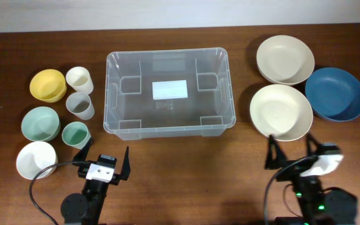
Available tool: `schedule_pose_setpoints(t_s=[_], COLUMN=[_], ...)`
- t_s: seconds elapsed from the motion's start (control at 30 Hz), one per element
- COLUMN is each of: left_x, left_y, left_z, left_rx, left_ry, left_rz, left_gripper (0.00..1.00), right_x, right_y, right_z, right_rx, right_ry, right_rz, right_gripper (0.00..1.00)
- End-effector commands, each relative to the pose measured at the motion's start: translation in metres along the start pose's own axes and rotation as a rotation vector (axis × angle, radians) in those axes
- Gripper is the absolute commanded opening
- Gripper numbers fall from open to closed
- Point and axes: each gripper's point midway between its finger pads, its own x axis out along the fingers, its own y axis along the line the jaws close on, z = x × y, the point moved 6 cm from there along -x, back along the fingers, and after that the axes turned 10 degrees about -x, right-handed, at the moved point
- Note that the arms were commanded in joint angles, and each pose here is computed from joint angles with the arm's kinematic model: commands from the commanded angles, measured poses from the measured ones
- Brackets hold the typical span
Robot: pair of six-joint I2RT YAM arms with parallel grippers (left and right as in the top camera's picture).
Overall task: Pack container
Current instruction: 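Move the right gripper to the large cream plate and grasp its rim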
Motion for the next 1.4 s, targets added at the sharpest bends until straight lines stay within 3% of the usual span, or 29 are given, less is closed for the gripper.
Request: schedule_pose_setpoints(t_s=[0.0, 0.13, 0.17, 0.3, 0.4, 0.63, 0.8, 1.23, 1.37], left_x=[0.0, 0.0, 0.0, 0.0, 0.0, 0.0, 0.0, 0.0, 0.0], left_y=[0.001, 0.001, 0.001, 0.001, 0.001, 0.001, 0.001, 0.001, 0.001], left_z=[-0.001, -0.001, -0.001, -0.001, -0.001, -0.001, -0.001, -0.001, -0.001], left_rx=[0.011, 0.011, 0.011, 0.011, 0.011, 0.011, 0.011, 0.011, 0.011], left_ry=[0.003, 0.003, 0.003, 0.003, 0.003, 0.003, 0.003, 0.003, 0.003], left_rz=[0.009, 0.009, 0.009, 0.009, 0.009, 0.009, 0.009, 0.009, 0.009], left_gripper=[0.99, 0.99, 0.99, 0.99, 0.99, 0.99, 0.99, 0.99, 0.99], right_x=[-0.006, 0.002, 0.011, 0.037, 0.057, 0.086, 0.098, 0.136, 0.135], right_y=[-0.02, -0.02, -0.021, -0.015, -0.023, -0.074, -0.093, -0.113, -0.118], right_z=[0.043, 0.059, 0.056, 0.031, 0.013, -0.026, -0.051, -0.109, -0.12], right_rx=[0.037, -0.015, -0.083, -0.049, 0.047, 0.448, 0.651, 0.715, 0.744], right_ry=[0.127, 0.428, 0.583, 0.84, 0.946, 1.085, 1.174, 1.23, 1.259], right_rz=[-0.22, -0.24, -0.227, -0.145, -0.226, -0.53, -0.493, -0.486, -0.562], right_gripper=[0.99, 0.99, 0.99, 0.99, 0.99, 0.99, 0.99, 1.0, 1.0])
